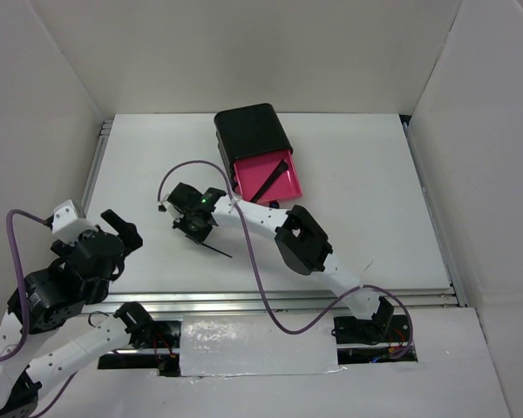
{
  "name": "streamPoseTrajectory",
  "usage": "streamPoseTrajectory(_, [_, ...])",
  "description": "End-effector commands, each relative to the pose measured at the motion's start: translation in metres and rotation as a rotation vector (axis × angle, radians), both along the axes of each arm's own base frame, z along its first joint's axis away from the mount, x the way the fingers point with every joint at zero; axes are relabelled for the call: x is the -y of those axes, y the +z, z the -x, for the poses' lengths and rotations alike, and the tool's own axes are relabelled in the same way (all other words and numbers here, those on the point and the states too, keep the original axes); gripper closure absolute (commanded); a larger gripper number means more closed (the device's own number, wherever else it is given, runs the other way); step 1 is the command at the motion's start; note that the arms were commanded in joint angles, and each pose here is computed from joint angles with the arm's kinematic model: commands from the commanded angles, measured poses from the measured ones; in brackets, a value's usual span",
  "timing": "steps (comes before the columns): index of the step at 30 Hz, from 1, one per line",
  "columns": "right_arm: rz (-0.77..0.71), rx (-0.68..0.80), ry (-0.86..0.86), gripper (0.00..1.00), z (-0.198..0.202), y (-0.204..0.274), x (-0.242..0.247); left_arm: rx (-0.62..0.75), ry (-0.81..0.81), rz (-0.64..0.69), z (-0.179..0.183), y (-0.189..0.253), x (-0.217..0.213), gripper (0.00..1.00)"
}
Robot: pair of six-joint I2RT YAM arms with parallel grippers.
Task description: Organize the makeup
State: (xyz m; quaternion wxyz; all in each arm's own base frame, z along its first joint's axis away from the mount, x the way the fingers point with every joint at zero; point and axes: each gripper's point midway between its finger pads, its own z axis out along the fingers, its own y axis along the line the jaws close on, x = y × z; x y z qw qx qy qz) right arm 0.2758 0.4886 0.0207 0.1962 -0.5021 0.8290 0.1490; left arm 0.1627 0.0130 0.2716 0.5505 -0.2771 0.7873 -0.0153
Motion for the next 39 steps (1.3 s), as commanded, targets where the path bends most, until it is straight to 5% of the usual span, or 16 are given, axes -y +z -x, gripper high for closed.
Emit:
streamPoseTrajectory(1, [0.06, -0.122, 0.032, 1.0, 0.028, -0.027, 0.009, 0.025, -0.005, 0.003, -0.002, 0.004, 0.0, 0.01])
streamPoseTrajectory(7, [0.002, -0.081, -0.012, 1.0, 0.025, -0.003, 0.008, 0.043, -0.013, 0.017, -0.001, 0.006, 0.0, 0.01])
streamPoseTrajectory(15, [-0.327, -0.024, -0.137, 1.0, 0.02, 0.118, -0.012, 0.059, -0.022, 0.032, 0.001, 0.007, -0.001, 0.01])
streamPoseTrajectory(19, [-0.361, -0.023, -0.173, 1.0, 0.018, 0.141, -0.012, 0.063, -0.026, 0.034, 0.001, 0.008, 0.0, 0.01])
streamPoseTrajectory(23, [-0.399, 0.075, -0.412, 1.0, -0.019, 0.169, 0.014, 0.062, -0.026, 0.033, 0.001, 0.007, -0.001, 0.01])
streamPoseTrajectory(25, [-0.462, 0.115, -0.691, 1.0, -0.056, 0.193, 0.057, 0.063, -0.031, 0.033, 0.001, 0.008, 0.0, 0.01])
streamPoseTrajectory(30, [-0.891, 0.163, -1.259, 1.0, -0.108, 0.263, 0.174, 0.067, -0.036, 0.037, 0.001, 0.009, 0.001, 0.01])
streamPoseTrajectory(32, [-0.939, 0.17, -1.41, 1.0, -0.122, 0.249, 0.213, 0.068, -0.039, 0.035, 0.001, 0.009, 0.001, 0.01])
streamPoseTrajectory(39, [-0.867, 0.194, -1.604, 1.0, -0.159, 0.234, 0.26, 0.062, -0.052, 0.027, -0.001, 0.008, 0.004, 0.01])
